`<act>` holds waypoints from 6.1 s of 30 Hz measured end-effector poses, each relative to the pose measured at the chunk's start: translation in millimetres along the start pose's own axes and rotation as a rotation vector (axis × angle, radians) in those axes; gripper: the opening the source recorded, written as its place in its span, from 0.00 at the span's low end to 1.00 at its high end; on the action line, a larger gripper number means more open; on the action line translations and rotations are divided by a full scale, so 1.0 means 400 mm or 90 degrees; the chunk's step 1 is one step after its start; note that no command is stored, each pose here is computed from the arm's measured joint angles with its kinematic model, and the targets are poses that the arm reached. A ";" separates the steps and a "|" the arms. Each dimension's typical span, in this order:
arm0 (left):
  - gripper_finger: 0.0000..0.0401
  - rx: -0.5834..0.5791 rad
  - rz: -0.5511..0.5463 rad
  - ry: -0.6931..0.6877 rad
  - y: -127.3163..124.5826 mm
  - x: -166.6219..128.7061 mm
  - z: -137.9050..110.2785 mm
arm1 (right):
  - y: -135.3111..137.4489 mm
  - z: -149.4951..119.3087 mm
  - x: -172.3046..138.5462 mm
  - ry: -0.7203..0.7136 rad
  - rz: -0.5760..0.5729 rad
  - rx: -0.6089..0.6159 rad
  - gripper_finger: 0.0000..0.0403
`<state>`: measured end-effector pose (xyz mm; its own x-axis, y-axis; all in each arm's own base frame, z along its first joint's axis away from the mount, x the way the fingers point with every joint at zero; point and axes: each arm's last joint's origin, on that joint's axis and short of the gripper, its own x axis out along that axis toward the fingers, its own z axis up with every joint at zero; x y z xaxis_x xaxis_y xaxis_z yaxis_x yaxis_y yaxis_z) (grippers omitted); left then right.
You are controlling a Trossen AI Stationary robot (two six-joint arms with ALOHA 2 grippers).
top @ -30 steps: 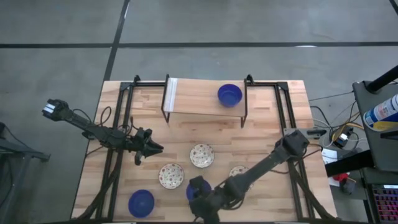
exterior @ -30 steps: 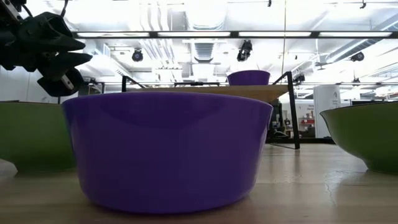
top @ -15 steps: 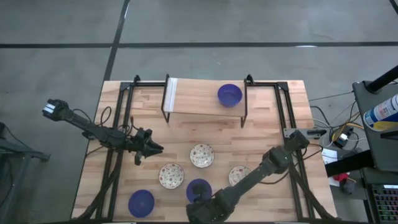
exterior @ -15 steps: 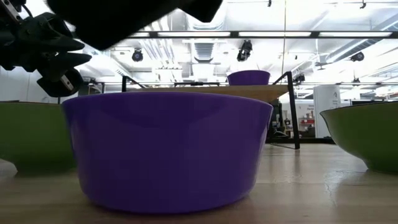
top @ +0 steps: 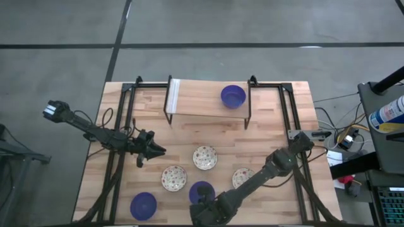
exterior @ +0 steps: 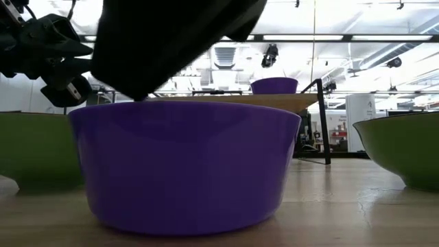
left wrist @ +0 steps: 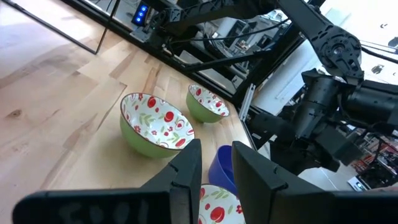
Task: Pick & Place Mini bowls
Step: Stack the right blue bowl on the blue bowl on the shelf
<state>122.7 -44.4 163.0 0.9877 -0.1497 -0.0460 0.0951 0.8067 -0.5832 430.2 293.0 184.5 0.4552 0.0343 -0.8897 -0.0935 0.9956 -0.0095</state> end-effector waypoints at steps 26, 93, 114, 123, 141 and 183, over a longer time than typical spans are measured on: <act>0.21 -0.001 0.000 0.000 0.000 0.000 0.000 | -0.008 -0.029 0.037 0.029 -0.017 -0.002 0.13; 0.21 0.000 0.001 0.001 0.000 0.000 -0.001 | -0.367 0.038 -0.517 -0.013 -0.254 0.109 0.02; 0.21 0.000 0.002 0.002 0.001 0.001 -0.001 | -0.647 0.057 -0.542 0.022 -0.301 0.236 0.02; 0.21 -0.005 0.002 0.002 0.001 0.001 -0.001 | -0.759 0.040 -0.584 0.010 -0.324 0.320 0.02; 0.21 -0.007 0.001 0.002 0.000 0.001 -0.001 | -0.907 0.005 -0.581 0.038 -0.344 0.433 0.02; 0.21 -0.008 0.001 0.002 0.000 0.001 -0.001 | -0.968 -0.052 -0.446 0.137 -0.329 0.417 0.02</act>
<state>123.0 -44.5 162.5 0.9875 -0.1497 -0.0499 0.0912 0.7994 -0.5938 366.7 -100.4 337.4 0.1157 -0.3884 -0.9142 0.6389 0.7338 -0.2310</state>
